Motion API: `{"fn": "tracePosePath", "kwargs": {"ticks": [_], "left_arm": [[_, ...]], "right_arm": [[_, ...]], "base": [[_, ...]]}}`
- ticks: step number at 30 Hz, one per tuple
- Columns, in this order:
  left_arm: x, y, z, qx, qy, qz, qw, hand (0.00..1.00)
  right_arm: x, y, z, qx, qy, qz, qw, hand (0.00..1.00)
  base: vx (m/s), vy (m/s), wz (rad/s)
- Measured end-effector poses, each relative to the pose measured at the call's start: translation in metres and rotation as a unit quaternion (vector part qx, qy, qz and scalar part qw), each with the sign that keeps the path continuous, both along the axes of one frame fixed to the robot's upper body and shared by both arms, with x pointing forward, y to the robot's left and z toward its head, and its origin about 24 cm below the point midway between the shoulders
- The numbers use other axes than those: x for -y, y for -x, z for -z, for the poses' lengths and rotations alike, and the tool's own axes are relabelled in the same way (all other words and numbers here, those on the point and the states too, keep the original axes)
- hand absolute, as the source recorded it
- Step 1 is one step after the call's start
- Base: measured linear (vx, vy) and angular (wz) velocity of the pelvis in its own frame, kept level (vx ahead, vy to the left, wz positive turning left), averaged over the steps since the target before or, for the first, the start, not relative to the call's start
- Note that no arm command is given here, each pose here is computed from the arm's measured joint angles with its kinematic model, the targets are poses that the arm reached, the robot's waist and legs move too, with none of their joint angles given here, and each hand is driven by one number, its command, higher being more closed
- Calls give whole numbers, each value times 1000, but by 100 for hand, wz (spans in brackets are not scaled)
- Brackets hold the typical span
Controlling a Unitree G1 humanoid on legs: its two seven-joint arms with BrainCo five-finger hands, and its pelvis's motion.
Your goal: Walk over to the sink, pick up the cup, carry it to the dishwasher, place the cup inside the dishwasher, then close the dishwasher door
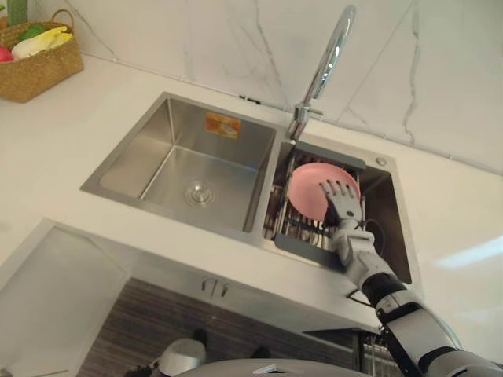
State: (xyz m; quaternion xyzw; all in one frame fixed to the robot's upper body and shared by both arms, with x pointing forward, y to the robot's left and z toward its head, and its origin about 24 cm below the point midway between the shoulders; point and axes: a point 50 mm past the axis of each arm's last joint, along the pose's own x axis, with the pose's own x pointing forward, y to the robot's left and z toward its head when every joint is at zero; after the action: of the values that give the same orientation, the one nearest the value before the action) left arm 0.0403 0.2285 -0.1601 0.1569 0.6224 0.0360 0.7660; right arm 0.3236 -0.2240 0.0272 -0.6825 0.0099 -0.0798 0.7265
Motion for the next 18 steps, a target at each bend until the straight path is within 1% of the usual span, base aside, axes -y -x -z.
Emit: {"fn": "tracePosePath", "kwargs": {"ticks": [7,18], "left_arm": [[1,-1,0,5,-4,8,1000,0],[1,1,0,7,-6,7,1000,0]], "right_arm": [[4,0,-2,10,-9,9,1000,0],[3,-2,-6,21,-10,2,1000,0]], "base": [[0,0,0],[0,0,0]]}}
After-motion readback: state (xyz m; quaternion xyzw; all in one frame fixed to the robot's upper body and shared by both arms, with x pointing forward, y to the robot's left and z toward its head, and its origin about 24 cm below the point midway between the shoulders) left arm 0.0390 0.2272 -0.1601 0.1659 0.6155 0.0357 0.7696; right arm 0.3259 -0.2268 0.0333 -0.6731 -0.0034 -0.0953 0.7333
